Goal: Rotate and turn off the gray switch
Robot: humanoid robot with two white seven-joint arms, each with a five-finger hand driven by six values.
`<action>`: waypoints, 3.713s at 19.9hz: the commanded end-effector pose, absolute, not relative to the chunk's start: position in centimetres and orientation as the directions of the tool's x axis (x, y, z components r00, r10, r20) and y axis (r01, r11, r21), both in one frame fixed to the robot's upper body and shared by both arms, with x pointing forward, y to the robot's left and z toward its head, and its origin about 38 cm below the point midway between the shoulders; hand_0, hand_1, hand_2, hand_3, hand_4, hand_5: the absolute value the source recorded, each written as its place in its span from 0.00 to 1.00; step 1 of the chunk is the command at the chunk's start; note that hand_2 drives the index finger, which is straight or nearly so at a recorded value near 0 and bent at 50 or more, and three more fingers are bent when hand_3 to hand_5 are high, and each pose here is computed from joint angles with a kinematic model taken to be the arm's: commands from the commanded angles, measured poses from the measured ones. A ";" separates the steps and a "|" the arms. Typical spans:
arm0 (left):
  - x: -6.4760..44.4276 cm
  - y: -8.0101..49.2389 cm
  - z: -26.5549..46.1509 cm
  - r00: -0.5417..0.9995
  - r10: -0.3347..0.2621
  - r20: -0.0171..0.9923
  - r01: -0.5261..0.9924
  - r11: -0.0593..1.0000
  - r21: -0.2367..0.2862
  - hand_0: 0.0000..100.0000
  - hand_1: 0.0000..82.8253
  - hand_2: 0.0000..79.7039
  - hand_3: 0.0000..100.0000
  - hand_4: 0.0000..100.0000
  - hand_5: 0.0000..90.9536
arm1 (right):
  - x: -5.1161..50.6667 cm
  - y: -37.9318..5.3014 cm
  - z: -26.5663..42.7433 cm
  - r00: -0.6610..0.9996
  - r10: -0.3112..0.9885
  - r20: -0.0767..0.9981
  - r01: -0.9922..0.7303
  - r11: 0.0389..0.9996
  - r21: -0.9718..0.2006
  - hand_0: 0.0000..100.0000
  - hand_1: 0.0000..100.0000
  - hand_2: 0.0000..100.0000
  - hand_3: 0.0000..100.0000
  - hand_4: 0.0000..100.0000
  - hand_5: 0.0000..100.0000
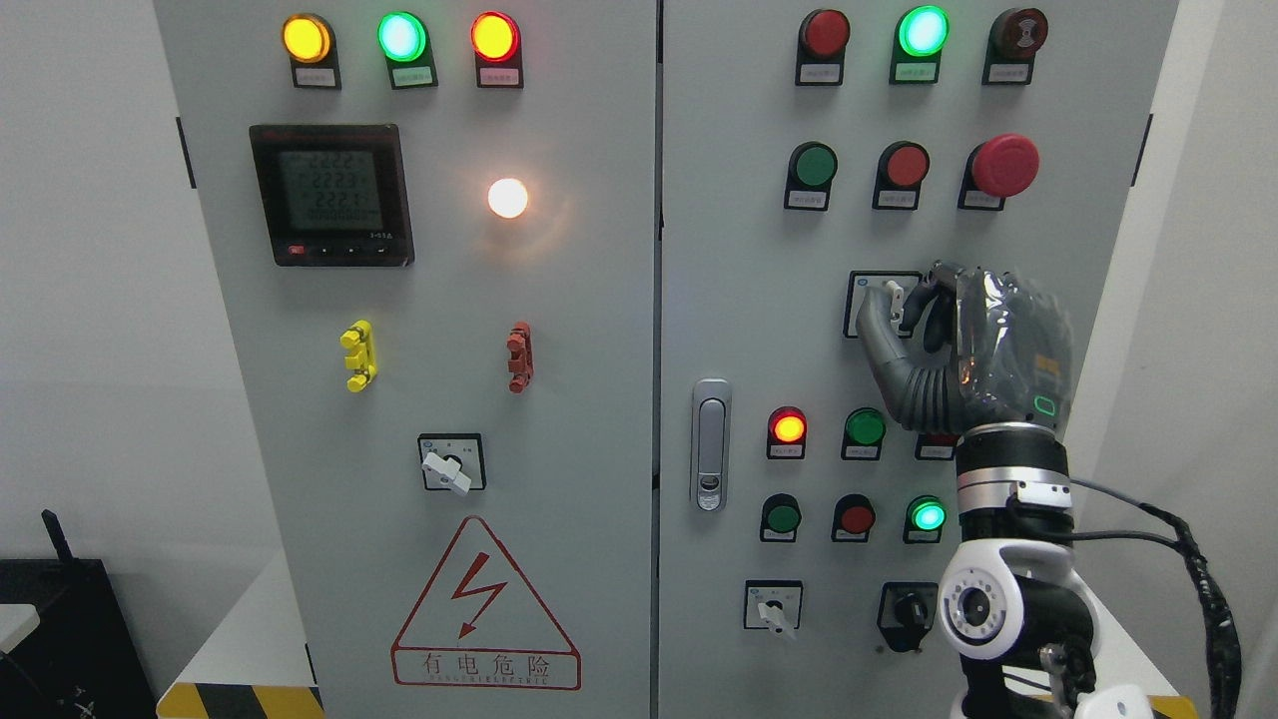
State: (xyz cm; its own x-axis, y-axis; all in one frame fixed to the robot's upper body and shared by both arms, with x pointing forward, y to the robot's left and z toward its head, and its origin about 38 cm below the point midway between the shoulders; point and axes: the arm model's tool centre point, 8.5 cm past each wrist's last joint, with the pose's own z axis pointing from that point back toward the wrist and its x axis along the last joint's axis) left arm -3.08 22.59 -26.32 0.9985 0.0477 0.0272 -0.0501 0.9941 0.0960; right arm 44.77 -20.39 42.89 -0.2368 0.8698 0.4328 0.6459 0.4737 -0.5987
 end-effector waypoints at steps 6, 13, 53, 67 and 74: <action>-3.6 22.6 -26.3 0.999 0.046 0.013 -0.047 0.994 0.101 0.12 0.47 0.00 0.00 0.00 0.00 | 44.7 -20.4 42.9 -0.239 0.869 0.433 0.647 0.475 -0.596 0.58 0.35 0.73 0.96 0.92 1.00; -3.6 22.6 -26.3 0.999 0.046 0.013 -0.047 0.994 0.101 0.12 0.47 0.00 0.00 0.00 0.00 | 44.6 -20.5 42.8 -0.239 0.869 0.433 0.648 0.475 -0.596 0.38 0.40 0.73 0.96 0.92 1.00; -3.6 22.6 -26.3 0.999 0.046 0.013 -0.047 0.994 0.100 0.12 0.47 0.00 0.00 0.00 0.00 | 37.8 -22.1 41.6 -0.450 0.859 0.247 0.752 0.513 -0.414 0.28 0.37 0.50 0.65 0.50 0.46; -3.6 22.6 -26.3 0.999 0.046 0.013 -0.047 0.994 0.101 0.12 0.47 0.00 0.00 0.00 0.00 | 36.4 -25.0 39.4 -0.431 0.886 0.168 0.770 0.459 -0.443 0.31 0.36 0.16 0.14 0.01 0.00; -3.6 22.6 -26.3 0.999 0.046 0.013 -0.047 0.994 0.101 0.12 0.47 0.00 0.00 0.00 0.00 | 36.4 -25.0 38.6 -0.429 0.886 0.176 0.761 0.459 -0.459 0.33 0.33 0.15 0.16 0.02 0.00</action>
State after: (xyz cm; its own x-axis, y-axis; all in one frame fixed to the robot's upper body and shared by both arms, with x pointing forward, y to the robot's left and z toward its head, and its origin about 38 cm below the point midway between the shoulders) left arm -3.08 22.62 -26.32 0.9985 0.0477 0.0272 -0.0502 0.9938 0.0992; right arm 36.86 -23.41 39.01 -0.4672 0.8704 0.1553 0.7416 0.4814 -0.4672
